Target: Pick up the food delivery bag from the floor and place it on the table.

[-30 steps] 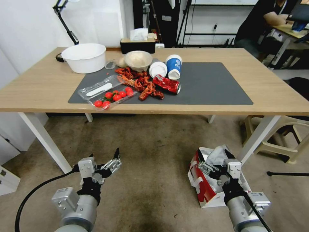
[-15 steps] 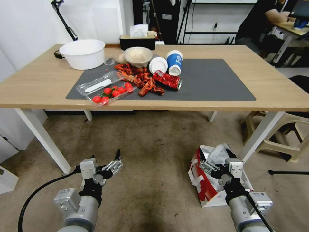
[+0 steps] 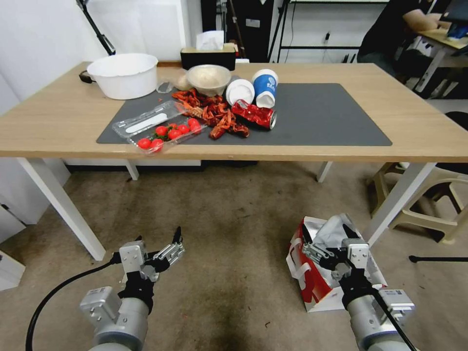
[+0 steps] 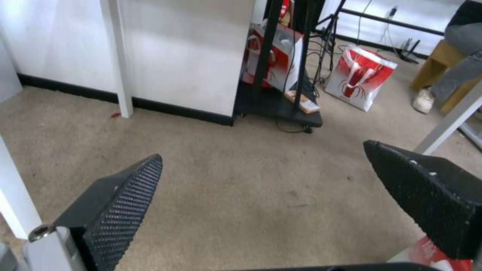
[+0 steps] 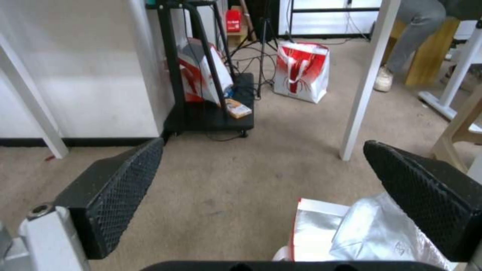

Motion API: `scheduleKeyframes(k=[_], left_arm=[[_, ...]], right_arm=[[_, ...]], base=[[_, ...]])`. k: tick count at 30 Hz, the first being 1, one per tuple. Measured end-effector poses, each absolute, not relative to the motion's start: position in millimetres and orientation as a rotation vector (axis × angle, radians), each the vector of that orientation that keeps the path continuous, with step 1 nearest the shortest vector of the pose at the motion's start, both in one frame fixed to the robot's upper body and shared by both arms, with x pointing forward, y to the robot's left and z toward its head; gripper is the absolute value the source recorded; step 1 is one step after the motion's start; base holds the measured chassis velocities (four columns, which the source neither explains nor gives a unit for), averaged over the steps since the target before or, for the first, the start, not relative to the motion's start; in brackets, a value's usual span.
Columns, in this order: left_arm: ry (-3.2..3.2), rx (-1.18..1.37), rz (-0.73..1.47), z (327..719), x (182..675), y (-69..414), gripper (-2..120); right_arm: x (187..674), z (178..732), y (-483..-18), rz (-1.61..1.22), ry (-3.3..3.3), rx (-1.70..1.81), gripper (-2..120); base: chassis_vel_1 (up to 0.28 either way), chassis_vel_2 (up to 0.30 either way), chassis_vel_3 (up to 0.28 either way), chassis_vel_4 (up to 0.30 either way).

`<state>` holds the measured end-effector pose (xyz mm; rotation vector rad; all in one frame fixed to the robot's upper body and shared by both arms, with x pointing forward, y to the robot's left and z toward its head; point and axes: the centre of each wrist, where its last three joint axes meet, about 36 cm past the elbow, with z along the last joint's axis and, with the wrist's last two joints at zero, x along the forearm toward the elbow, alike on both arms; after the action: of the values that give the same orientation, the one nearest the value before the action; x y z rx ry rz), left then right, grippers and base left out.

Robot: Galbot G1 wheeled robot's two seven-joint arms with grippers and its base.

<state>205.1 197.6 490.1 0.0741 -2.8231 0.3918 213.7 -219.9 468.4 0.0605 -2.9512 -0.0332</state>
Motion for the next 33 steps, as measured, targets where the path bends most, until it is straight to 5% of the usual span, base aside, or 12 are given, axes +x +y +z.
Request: scheduleKeyframes(k=[33], left_arm=[[-2.827,0.069,0.376,488.3,206.5,199.4,100]], right_arm=[[214.6,468.0,-220.2,-0.025,-2.945,0.061,100]], base=[[0.000,0.000,0.000,0.000]])
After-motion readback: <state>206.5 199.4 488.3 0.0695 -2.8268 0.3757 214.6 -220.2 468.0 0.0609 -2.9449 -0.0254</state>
